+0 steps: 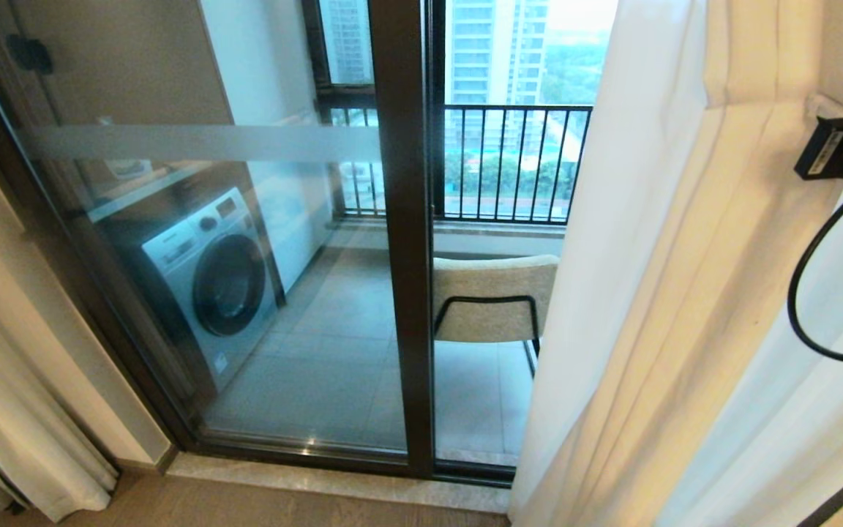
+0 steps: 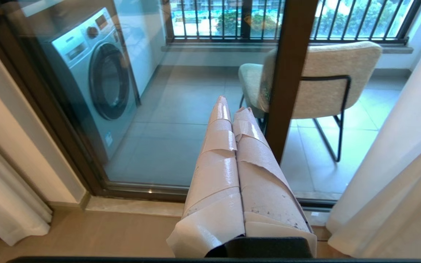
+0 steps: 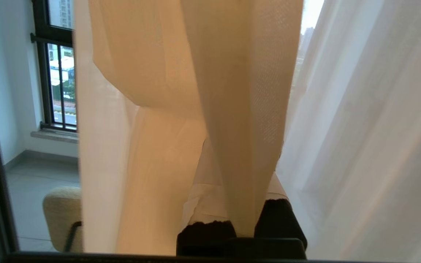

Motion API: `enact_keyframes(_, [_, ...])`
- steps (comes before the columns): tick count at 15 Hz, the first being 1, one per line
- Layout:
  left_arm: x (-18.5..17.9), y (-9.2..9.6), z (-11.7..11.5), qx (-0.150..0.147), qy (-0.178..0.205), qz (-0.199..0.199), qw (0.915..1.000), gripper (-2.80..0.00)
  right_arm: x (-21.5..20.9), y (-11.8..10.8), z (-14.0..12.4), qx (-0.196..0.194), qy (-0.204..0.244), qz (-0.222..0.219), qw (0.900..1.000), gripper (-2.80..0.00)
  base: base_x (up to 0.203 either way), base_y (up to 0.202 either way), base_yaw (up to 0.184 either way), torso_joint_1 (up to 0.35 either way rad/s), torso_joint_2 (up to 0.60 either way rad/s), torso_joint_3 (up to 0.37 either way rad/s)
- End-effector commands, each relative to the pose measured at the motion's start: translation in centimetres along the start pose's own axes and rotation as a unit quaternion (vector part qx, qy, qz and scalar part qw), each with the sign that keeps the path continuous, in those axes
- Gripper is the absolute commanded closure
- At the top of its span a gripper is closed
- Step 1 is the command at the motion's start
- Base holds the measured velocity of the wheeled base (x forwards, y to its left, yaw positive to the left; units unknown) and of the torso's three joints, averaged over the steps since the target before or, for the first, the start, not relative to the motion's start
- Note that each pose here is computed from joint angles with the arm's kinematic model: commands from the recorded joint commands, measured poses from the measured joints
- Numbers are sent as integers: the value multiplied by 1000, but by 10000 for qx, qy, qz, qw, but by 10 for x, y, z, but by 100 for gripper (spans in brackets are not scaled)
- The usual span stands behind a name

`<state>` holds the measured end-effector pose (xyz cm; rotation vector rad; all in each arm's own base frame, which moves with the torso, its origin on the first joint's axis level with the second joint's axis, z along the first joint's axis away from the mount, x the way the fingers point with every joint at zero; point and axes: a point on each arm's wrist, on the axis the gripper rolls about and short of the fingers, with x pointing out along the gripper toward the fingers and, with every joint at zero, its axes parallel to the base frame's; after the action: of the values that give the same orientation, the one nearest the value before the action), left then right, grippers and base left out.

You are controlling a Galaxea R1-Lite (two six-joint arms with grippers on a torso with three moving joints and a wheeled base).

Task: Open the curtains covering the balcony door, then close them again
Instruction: Pull the inner curtains open on both sides

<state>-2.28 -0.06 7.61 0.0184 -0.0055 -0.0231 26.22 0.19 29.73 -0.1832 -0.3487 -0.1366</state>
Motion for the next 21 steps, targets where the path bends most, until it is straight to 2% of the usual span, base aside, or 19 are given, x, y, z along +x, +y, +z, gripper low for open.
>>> enact_keyframes(1, [0,0,0,1,-4,1,10000,0,0,0,0,-4,-19,-2,10000,0,0,-185,2,2,2,2])
enact_keyframes(21, [0,0,0,1,-4,1,10000,0,-1,0,-2,-10,12,-2,10000,0,0,-186,2,3,2,2])
